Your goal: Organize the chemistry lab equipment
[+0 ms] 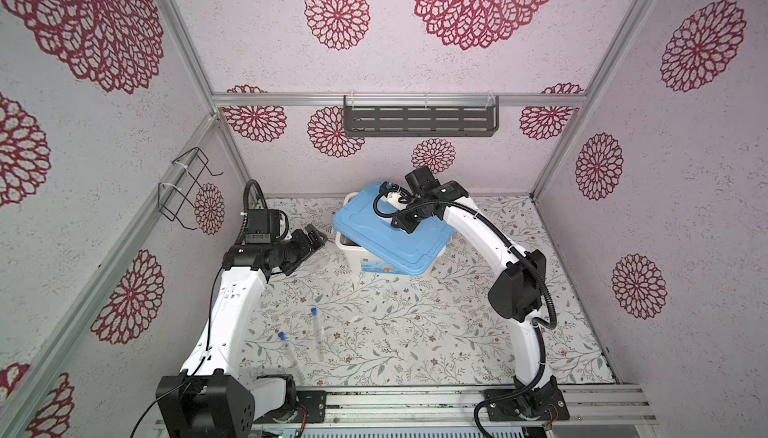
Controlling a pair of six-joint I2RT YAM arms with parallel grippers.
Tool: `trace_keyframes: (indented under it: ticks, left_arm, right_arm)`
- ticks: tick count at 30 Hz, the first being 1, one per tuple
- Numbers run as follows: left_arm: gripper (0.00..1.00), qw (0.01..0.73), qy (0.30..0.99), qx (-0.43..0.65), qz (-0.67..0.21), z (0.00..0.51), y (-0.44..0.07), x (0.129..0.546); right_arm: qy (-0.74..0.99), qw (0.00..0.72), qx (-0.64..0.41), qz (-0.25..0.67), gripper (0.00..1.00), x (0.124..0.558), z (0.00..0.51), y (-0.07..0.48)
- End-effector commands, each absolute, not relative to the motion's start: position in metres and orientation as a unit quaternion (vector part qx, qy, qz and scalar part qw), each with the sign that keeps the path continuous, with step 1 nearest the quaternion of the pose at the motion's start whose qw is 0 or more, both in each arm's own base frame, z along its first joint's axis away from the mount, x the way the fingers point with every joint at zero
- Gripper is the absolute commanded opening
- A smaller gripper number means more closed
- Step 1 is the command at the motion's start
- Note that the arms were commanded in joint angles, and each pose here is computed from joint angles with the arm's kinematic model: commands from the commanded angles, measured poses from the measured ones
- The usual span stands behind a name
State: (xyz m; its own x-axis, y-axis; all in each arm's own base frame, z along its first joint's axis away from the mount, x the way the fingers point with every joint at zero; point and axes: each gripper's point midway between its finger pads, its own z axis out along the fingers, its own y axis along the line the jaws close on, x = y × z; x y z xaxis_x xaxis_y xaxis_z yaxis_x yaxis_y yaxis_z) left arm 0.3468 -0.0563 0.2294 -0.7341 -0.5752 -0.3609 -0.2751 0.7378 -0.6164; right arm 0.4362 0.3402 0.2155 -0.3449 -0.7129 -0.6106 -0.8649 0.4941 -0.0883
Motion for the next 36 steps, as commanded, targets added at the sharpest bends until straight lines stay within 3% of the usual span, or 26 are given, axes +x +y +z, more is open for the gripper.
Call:
trace_keyframes:
  ticks: [1, 12, 26, 33, 36]
  left_arm:
    - [0.98, 0.301, 0.883, -0.224, -0.281, 0.246, -0.054, 0.364]
    - [0.98, 0.280, 0.869, -0.210, -0.349, 0.239, -0.075, 0.401]
    - [0.98, 0.248, 0.887, -0.232, -0.313, 0.200, -0.067, 0.405]
    - [1.00, 0.234, 0.891, -0.230, -0.313, 0.187, -0.074, 0.408]
    - [0.95, 0.227, 0.890, -0.208, -0.337, 0.187, -0.090, 0.410]
  right_arm:
    - [0.773, 0.292, -0.555, 0.102, 0.17, 0.428, 0.215, 0.336]
    - [0.685, 0.307, -0.659, 0.052, 0.22, 0.446, 0.205, 0.326]
    - [0.555, 0.335, -0.762, 0.004, 0.22, 0.465, 0.195, 0.333]
    - [0.530, 0.369, -0.763, 0.006, 0.22, 0.475, 0.198, 0.348]
    - [0.533, 0.376, -0.758, 0.006, 0.29, 0.479, 0.197, 0.352]
